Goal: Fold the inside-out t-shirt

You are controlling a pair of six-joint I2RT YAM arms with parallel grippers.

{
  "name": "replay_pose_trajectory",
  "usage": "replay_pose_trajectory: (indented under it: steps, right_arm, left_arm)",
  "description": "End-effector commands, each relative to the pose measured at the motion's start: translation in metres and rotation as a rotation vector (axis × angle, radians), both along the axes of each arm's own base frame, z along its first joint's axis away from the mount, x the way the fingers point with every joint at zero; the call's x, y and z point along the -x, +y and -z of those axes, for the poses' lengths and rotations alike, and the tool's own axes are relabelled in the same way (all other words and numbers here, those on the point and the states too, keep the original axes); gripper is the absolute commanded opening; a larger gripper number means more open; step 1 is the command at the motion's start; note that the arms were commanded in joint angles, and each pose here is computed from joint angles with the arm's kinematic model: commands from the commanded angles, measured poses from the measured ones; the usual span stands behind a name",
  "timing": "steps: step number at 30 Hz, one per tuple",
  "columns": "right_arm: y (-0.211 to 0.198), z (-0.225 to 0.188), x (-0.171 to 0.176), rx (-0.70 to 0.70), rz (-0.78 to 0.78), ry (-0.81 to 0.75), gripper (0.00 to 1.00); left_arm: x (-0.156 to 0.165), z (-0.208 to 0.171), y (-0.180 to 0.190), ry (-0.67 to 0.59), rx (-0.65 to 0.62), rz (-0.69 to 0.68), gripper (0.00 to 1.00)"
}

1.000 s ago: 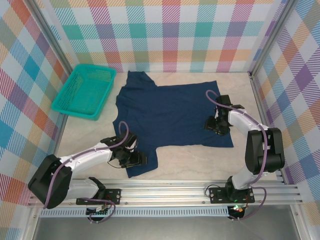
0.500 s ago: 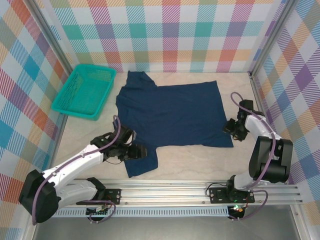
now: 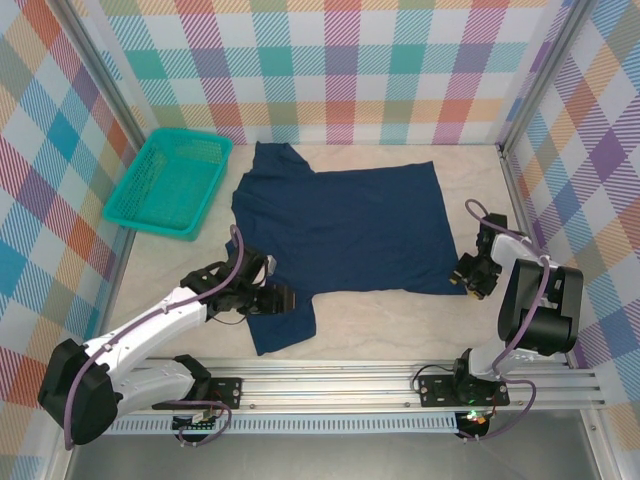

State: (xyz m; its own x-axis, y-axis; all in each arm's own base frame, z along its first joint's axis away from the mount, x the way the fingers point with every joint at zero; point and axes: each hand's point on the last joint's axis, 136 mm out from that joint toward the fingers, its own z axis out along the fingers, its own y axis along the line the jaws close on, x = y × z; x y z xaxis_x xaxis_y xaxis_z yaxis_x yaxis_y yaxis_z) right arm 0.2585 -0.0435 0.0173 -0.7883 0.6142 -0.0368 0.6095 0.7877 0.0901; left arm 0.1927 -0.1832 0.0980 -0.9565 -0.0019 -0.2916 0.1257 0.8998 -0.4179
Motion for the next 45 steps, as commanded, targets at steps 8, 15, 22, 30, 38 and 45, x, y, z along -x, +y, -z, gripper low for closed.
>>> replay_pose_trajectory:
  steps: [8, 15, 22, 30, 38, 45]
  right_arm:
    - [0.008, 0.008, -0.004, -0.055, 0.009, 0.005, 0.31]
    - [0.011, 0.001, -0.005, -0.055, -0.007, -0.036, 0.11]
    - [0.016, -0.006, -0.010, -0.063, -0.024, -0.073, 0.08]
    - [0.020, -0.010, -0.013, -0.078, -0.035, -0.098, 0.08]
    - [0.021, -0.012, -0.016, -0.083, -0.042, -0.106, 0.07]
    - [0.021, -0.013, -0.014, -0.078, -0.042, -0.108, 0.07]
  left_arm:
    - [-0.008, -0.010, 0.002, -0.032, -0.004, 0.004, 0.68]
    - [0.017, 0.009, 0.027, 0.089, -0.093, -0.078, 0.67]
    - [0.061, 0.035, 0.053, 0.203, -0.218, -0.170, 0.66]
    - [0.090, 0.061, 0.055, 0.295, -0.275, -0.184, 0.55]
    - [0.082, 0.074, 0.028, 0.321, -0.221, -0.105, 0.45]
    - [0.083, 0.083, 0.029, 0.332, -0.247, -0.086, 0.29]
